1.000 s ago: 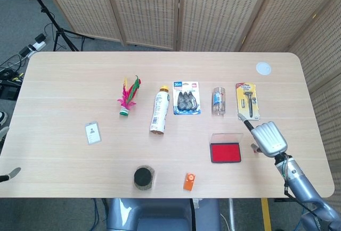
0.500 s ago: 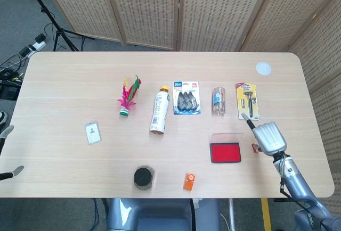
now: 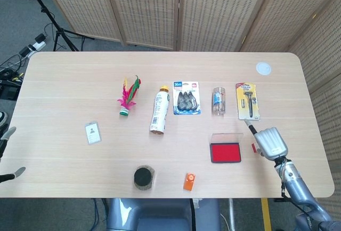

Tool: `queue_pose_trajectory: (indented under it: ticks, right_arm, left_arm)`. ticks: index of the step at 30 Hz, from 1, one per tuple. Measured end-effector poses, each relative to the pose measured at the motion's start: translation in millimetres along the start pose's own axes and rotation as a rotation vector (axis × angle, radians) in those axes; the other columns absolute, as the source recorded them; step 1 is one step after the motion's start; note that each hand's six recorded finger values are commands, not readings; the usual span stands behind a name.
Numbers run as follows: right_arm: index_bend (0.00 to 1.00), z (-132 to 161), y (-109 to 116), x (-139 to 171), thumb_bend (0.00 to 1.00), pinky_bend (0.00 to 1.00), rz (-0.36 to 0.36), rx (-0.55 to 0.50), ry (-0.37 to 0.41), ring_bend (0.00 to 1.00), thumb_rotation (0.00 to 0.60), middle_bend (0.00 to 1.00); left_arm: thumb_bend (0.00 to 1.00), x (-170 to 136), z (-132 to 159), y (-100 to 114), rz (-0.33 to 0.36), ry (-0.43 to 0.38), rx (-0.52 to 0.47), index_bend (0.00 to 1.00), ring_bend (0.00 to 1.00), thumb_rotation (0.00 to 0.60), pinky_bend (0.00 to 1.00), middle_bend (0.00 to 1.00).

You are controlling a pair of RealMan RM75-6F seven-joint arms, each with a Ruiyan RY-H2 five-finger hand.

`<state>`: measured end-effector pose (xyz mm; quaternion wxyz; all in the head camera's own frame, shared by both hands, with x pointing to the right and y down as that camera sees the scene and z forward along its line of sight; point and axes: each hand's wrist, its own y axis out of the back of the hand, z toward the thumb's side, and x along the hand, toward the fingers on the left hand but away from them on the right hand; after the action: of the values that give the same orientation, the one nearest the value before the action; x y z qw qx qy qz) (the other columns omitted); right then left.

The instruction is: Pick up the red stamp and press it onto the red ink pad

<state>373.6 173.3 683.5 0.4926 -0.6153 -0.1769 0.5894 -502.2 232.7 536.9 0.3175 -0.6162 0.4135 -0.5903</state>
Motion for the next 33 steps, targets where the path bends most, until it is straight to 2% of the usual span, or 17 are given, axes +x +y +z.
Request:
queue_pose_trajectory:
  ticks: [33]
  right_arm:
    - [0.00, -18.4, -22.8, -1.1, 0.00, 1.00, 0.030, 0.020, -0.026, 1.00, 0.600, 0.94]
  left_arm:
    - [0.01, -2.2, 2.4, -1.5, -0.004, -0.011, -0.002, 0.00, 0.00, 0.600, 0.00, 0.00]
